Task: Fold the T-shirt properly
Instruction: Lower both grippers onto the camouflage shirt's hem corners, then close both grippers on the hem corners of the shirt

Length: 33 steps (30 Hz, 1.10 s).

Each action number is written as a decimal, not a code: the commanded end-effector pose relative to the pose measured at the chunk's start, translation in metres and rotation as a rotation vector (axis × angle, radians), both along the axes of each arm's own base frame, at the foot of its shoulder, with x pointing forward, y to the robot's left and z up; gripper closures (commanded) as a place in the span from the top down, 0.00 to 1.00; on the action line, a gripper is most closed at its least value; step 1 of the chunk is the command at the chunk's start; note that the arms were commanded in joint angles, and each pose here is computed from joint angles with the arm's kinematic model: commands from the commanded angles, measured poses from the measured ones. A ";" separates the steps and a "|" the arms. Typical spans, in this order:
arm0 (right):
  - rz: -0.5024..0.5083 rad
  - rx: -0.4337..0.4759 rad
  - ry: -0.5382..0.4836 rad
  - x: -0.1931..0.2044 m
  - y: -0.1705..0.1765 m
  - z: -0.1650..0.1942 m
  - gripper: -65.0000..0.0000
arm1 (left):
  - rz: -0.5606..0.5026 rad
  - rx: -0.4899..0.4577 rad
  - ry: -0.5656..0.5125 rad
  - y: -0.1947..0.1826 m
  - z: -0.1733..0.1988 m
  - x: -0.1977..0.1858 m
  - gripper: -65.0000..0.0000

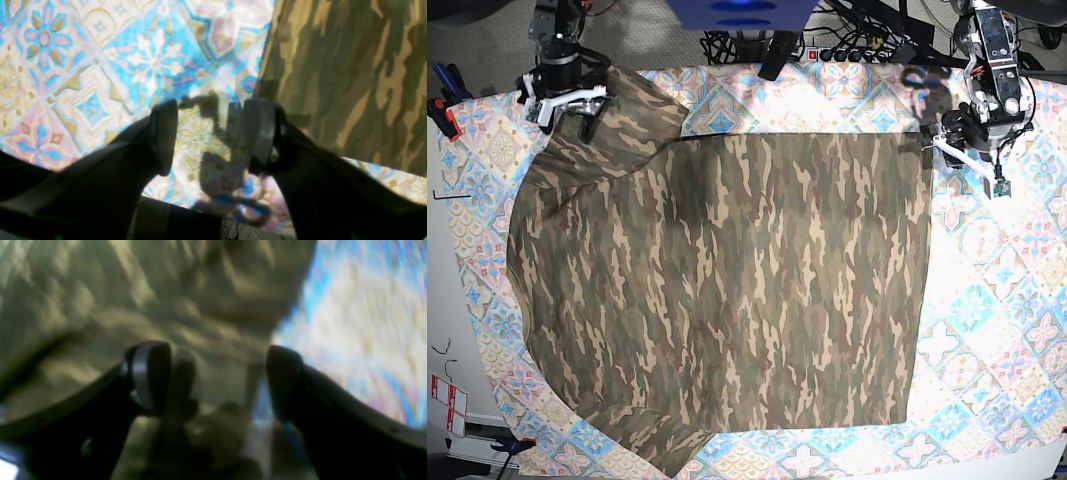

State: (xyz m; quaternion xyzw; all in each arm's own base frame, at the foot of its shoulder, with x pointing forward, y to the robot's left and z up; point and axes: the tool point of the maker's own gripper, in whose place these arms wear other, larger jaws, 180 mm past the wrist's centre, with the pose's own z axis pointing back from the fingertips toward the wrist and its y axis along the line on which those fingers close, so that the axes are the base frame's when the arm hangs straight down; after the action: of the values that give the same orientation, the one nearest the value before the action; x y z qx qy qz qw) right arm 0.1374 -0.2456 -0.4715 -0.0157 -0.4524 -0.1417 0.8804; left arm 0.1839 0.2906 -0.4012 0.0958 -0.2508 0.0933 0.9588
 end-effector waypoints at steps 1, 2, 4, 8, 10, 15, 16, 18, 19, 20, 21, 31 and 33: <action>-0.010 -0.021 -0.042 0.005 -0.010 0.010 0.69 | -0.008 0.021 -0.030 0.004 0.009 0.006 0.49; -0.022 -0.029 -0.042 0.004 -0.016 0.011 0.69 | -0.008 0.021 -0.030 0.004 0.009 0.006 0.49; -0.037 -0.032 -0.033 -0.001 -0.022 0.008 0.69 | -0.008 0.021 -0.029 0.004 0.008 0.006 0.49; -0.018 0.009 0.002 -0.012 -0.015 -0.006 0.69 | -0.008 0.022 -0.029 0.005 0.009 0.006 0.49; 0.012 0.057 0.014 -0.018 -0.004 -0.012 0.69 | -0.015 0.036 -0.029 0.009 0.011 0.007 0.49; 0.036 0.123 0.026 -0.025 0.016 -0.020 0.69 | -0.017 0.040 -0.029 0.010 0.012 0.007 0.49; 0.053 0.132 0.024 -0.023 0.023 -0.020 0.69 | -0.019 0.040 -0.027 0.010 0.011 0.007 0.49; 0.091 0.154 0.025 -0.021 0.040 -0.021 0.69 | -0.070 0.039 -0.023 0.007 0.012 0.010 0.49; 0.110 0.164 0.025 -0.019 0.048 -0.021 0.69 | -0.108 0.037 -0.029 0.004 0.013 0.015 0.49; 0.124 0.172 0.026 -0.019 0.053 -0.022 0.69 | -0.137 0.038 -0.029 0.001 0.014 0.017 0.49; 0.131 0.177 0.027 -0.019 0.056 -0.022 0.69 | -0.157 0.038 -0.031 0.000 0.015 0.019 0.49; 0.138 0.178 0.031 -0.020 0.058 -0.023 0.69 | -0.186 -0.070 0.084 0.001 -0.042 0.015 0.49; 0.137 0.178 0.033 -0.021 0.058 -0.023 0.69 | -0.228 -0.099 0.068 -0.010 -0.049 0.015 0.49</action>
State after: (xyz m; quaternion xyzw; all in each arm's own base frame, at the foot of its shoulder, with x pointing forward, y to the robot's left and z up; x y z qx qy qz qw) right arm 0.1353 -0.1984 -0.4797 0.0784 -0.4691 -0.1285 0.8702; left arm 0.1953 0.2781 -0.4550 0.0179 -0.2149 -0.0075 0.9764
